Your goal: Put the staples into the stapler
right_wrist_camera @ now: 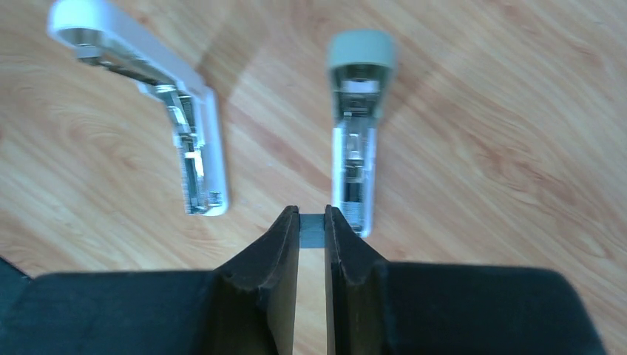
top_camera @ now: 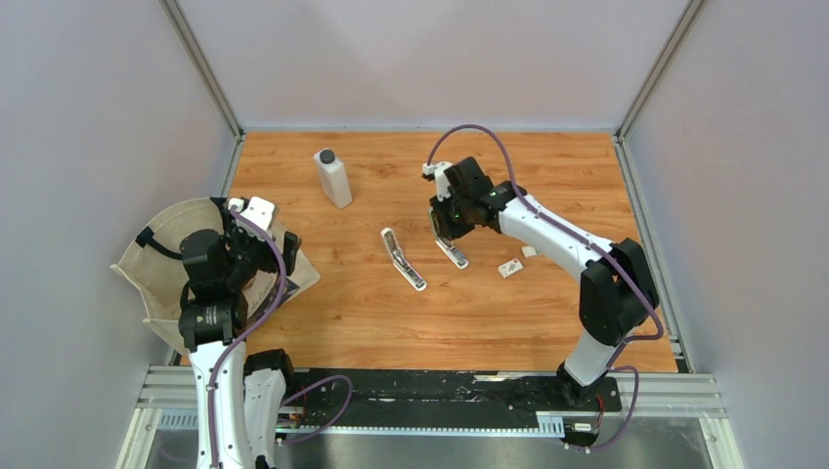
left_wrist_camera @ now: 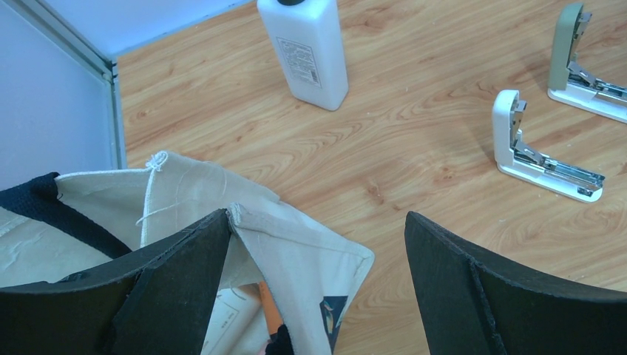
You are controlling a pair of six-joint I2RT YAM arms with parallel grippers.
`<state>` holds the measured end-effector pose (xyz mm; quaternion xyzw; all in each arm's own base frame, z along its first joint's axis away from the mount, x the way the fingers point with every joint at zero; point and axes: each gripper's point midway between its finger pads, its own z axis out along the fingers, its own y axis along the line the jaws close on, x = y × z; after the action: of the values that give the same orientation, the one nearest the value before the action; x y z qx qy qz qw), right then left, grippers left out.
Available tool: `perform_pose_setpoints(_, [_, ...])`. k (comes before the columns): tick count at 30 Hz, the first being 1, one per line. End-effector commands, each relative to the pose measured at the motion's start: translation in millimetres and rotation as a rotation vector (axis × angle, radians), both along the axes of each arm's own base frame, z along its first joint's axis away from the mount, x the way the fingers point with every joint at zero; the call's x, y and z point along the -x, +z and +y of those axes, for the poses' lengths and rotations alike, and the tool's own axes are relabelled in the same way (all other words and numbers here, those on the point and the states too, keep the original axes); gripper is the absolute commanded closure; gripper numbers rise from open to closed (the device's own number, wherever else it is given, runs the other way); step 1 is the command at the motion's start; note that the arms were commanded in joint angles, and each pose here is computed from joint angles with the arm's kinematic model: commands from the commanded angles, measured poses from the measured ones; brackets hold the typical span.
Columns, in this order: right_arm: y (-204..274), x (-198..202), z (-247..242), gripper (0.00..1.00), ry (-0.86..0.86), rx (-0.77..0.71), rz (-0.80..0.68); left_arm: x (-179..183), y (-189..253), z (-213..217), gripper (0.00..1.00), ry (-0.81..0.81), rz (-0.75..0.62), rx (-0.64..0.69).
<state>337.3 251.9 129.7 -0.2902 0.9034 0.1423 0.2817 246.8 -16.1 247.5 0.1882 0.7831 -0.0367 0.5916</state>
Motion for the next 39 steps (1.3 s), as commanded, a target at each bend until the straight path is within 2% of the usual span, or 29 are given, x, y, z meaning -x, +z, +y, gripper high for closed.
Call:
perform_pose_setpoints(1, [10.0, 9.5, 44.2, 0.83, -0.040, -0.120, -0.021, 4.6, -23.9, 3.6, 0.05, 0.023, 0.085, 0.017])
perform_pose_setpoints(7, [6.7, 26.0, 84.2, 0.83, -0.013, -0.158, -0.026, 4.8, -22.6, 4.6, 0.05, 0.028, 0.080, 0.018])
perform_pose_setpoints(12, [-10.2, 41.0, 97.3, 0.83, -0.008, -0.127, -0.023, 4.6, -22.2, 5.6, 0.05, 0.030, 0.077, 0.017])
perform_pose_setpoints(22, [-44.9, 63.8, 102.0, 0.83, 0.028, -0.067, 0.026, 4.4, -22.1, 4.8, 0.05, 0.027, 0.077, 0.020])
perform_pose_setpoints(29, [-61.2, 59.9, 92.8, 0.83, 0.019, -0.009, 0.010, 4.6, -22.3, 5.6, 0.05, 0.030, 0.076, 0.016])
perform_pose_setpoints(39, [-63.0, 60.5, 95.0, 0.83, 0.037, -0.010, -0.004, 4.5, -22.6, 5.4, 0.05, 0.029, 0.075, 0.015])
